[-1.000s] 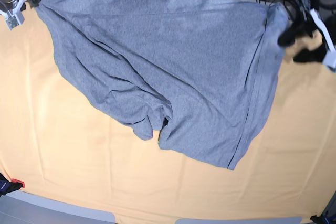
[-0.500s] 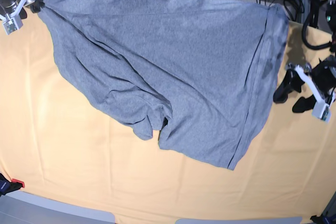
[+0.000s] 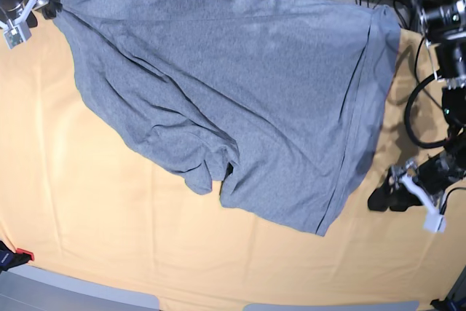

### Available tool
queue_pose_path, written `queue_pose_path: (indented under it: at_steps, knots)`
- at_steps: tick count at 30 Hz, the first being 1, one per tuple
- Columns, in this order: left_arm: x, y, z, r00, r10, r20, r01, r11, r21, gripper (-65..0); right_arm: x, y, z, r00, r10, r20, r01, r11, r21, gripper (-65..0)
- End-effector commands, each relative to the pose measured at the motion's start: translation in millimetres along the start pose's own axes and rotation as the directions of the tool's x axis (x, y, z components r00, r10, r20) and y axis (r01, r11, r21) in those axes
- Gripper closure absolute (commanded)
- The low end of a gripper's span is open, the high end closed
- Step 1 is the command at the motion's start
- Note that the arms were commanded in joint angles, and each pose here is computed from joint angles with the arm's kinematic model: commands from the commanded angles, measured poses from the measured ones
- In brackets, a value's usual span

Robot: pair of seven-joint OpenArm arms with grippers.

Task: Layout the t-shirt on the table in an organized manner, then fold the t-shirt properly
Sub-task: 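Grasp the shirt's hem edge with the left gripper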

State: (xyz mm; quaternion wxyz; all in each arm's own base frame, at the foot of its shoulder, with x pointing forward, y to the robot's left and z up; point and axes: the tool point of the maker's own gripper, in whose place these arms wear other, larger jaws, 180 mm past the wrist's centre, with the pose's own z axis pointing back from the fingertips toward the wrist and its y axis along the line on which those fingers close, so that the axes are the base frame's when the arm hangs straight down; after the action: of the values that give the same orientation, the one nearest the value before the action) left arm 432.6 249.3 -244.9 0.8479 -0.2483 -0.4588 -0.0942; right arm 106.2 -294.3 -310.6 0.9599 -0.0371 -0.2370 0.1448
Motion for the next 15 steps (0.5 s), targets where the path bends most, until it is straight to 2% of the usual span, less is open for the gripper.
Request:
queue_pose_path:
  at_steps: [1,10,15]
  knots:
    - [26.4,-1.3,0.0,0.998,-0.01,0.069,0.012,1.0,-0.02,-44.1,6.4,-3.0,4.4,1.0,0.009,0.021,-0.009,1.0,-0.012,-27.0]
    - [19.0,17.2,-64.5,0.992,0.097,0.085,-0.101,0.994,0.042,-44.1,6.8,-3.4,4.4,1.0,0.005,0.024,-0.005,1.0,-0.014,-27.0]
    - [0.5,23.5,-91.2,0.989,0.132,0.063,-0.14,0.979,0.146,-44.1,6.7,-3.4,4.4,1.0,0.005,0.023,-0.005,1.0,-0.014,-26.9]
